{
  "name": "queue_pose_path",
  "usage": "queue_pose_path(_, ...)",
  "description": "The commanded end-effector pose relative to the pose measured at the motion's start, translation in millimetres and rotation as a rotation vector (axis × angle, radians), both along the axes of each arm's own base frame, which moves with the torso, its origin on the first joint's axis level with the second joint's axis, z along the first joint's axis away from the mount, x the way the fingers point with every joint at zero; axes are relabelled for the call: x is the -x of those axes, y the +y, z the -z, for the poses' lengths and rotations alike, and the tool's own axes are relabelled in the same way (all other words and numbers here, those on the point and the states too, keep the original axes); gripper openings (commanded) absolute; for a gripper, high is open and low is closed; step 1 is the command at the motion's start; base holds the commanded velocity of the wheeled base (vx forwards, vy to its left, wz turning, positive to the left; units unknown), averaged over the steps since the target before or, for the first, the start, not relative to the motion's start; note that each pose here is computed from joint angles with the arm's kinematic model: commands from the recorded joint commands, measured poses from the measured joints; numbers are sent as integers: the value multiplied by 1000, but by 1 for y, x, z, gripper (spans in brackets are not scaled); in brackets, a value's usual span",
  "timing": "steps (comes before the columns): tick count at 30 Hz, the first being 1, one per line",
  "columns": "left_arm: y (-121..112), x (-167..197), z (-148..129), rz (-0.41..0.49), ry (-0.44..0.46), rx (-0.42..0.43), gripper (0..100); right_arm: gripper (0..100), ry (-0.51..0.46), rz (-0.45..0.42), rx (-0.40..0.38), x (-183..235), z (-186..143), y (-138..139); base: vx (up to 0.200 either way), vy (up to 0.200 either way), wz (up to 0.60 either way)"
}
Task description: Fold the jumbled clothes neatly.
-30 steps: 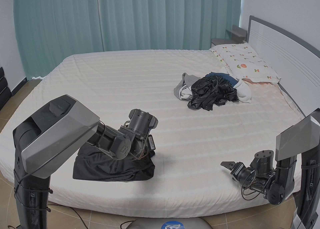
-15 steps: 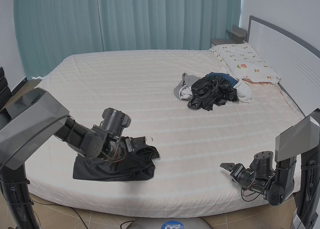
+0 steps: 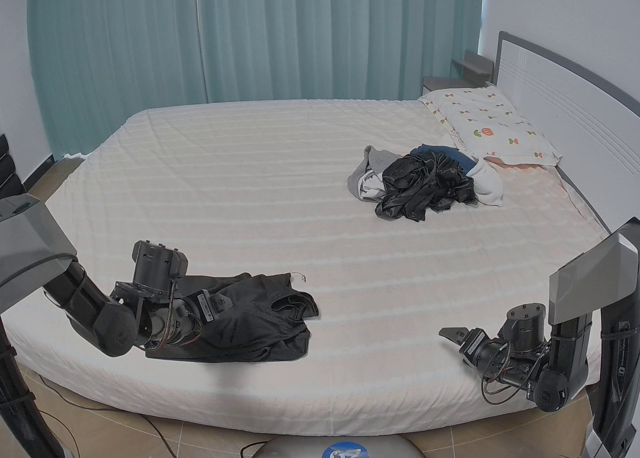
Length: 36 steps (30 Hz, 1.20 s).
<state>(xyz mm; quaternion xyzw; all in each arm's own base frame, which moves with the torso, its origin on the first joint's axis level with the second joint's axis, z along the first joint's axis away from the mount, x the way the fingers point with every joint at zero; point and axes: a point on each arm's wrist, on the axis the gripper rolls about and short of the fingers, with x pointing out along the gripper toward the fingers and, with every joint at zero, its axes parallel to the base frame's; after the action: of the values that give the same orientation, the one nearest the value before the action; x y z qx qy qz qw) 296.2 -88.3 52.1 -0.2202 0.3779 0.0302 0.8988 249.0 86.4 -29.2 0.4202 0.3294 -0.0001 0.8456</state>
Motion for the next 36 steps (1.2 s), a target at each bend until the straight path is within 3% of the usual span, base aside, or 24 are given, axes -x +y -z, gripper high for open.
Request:
queue_pose_path(1,9,10,4,-16,1,11,100,100,-2,4,1,0,0,0,0,0,0)
queue_pose_path(9,44,0,4,-71,14,83,100,100,-48,-23,36,-5,-7,0,0,200,0)
queue_pose_path(17,48,-4,9,-78,30,98,100,100,-100,-46,69,-16,-17,3,0,200,0)
queue_pose_path(22,45,-5,10,-107,36,143,100,100,-136,-103,142,-17,-37,15,0,200,0)
queue_pose_path(36,45,-4,18,-109,68,138,100,100,-131,-245,291,-19,-32,41,0,200,0)
